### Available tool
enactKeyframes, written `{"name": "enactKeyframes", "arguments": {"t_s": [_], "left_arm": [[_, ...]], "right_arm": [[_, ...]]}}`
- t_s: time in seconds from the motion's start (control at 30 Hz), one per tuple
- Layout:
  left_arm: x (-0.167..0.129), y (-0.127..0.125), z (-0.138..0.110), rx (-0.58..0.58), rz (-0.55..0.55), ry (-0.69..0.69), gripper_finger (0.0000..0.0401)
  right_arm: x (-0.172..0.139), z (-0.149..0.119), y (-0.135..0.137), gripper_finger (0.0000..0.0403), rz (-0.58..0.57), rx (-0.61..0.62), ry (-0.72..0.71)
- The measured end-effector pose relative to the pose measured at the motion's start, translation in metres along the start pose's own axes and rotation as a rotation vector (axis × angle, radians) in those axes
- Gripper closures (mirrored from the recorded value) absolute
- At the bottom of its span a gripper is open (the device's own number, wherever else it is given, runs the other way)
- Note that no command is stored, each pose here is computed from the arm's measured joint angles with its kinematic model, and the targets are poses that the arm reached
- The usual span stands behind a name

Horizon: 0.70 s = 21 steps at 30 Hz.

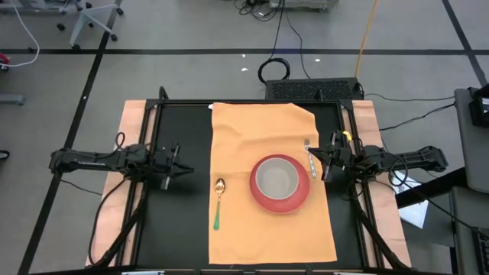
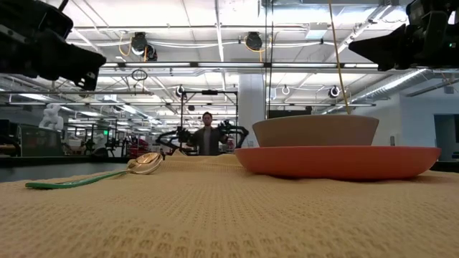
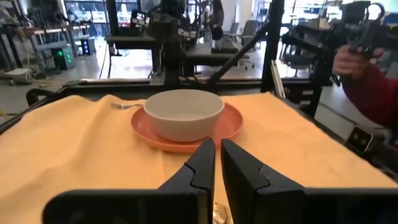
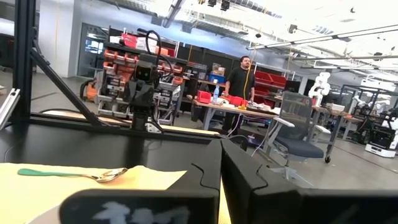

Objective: Set table place
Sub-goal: Put the fork to the right of the plate on the napkin

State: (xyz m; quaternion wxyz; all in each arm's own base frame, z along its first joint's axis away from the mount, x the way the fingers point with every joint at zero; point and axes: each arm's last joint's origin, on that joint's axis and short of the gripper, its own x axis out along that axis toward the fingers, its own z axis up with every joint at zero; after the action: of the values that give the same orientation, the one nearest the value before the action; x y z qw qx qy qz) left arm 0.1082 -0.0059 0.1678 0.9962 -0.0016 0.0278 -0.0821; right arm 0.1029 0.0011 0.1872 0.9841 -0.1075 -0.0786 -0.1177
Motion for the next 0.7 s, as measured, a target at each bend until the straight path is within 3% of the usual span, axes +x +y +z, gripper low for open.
{"name": "enactKeyframes", "arguments": {"t_s": [0.23, 0.5, 0.7], "left_arm": [[0.000, 0.001, -0.001, 0.042, 0.025, 0.011, 0.0370], [-0.001, 0.006, -0.002, 0.056, 0.203, 0.031, 0.0370], [-0.001, 0.008, 0.004, 0.123, 0.263, -0.022, 0.0370]], "right_arm": [[0.000, 0.000, 0.000, 0.0403, 0.000, -0.048, 0.000], [0.000, 0.006, -0.002, 0.0403, -0.016, -0.019, -0.056], [-0.001, 0.013, -0.005, 0.0403, -0.072, 0.047, -0.123]]}}
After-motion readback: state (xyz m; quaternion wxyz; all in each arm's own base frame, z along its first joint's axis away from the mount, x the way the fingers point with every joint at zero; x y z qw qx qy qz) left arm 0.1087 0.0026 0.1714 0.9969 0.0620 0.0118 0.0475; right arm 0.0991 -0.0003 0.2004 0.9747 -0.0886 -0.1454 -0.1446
